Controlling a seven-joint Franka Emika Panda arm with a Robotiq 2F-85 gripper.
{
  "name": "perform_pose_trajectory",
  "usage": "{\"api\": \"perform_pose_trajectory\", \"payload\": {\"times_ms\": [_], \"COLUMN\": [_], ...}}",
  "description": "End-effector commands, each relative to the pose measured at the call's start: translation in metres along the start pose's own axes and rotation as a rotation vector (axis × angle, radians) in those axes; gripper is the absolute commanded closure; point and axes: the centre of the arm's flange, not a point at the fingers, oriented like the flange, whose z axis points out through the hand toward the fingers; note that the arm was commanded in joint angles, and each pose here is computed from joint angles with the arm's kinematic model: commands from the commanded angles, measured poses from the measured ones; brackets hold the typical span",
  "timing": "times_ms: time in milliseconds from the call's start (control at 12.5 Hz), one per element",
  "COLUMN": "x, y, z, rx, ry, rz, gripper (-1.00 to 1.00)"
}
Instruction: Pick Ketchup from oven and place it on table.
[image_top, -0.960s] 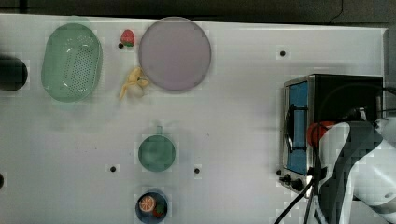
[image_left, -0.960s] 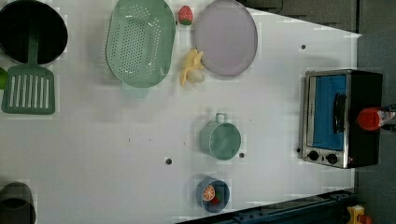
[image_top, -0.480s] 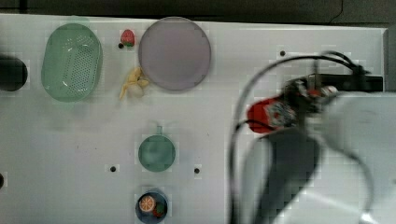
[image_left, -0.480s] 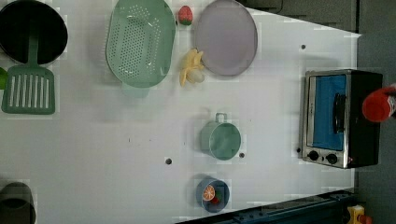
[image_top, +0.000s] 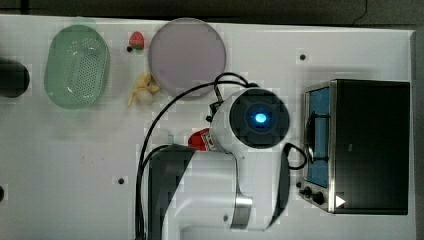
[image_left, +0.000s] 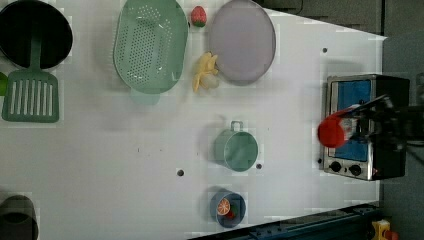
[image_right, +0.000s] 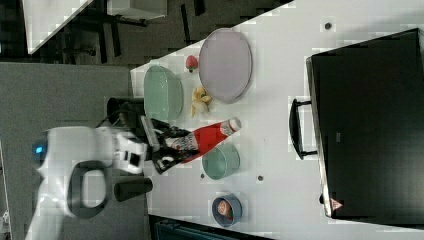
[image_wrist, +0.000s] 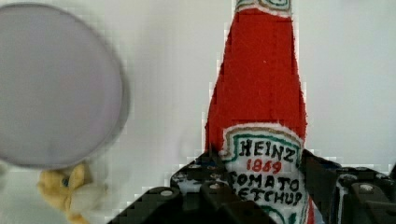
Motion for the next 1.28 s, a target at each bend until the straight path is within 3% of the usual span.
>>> {"api": "perform_pose_trajectory", "payload": {"times_ms": [80,640,1040,1280], "x": [0.013,0.027,0.028,0.027], "y": [0.005,-0.012,-0.016,-0.021], "z": [0.059,0.214,0.21,0.198], "rx": [-0.025,-0.039,-0.003,0.025], "ry": [0.033,0.035,0.048,0.059], "rz": [0.147,0.152,0.148,0.143], "gripper": [-0.01,-0.01,-0.03,-0.77]}}
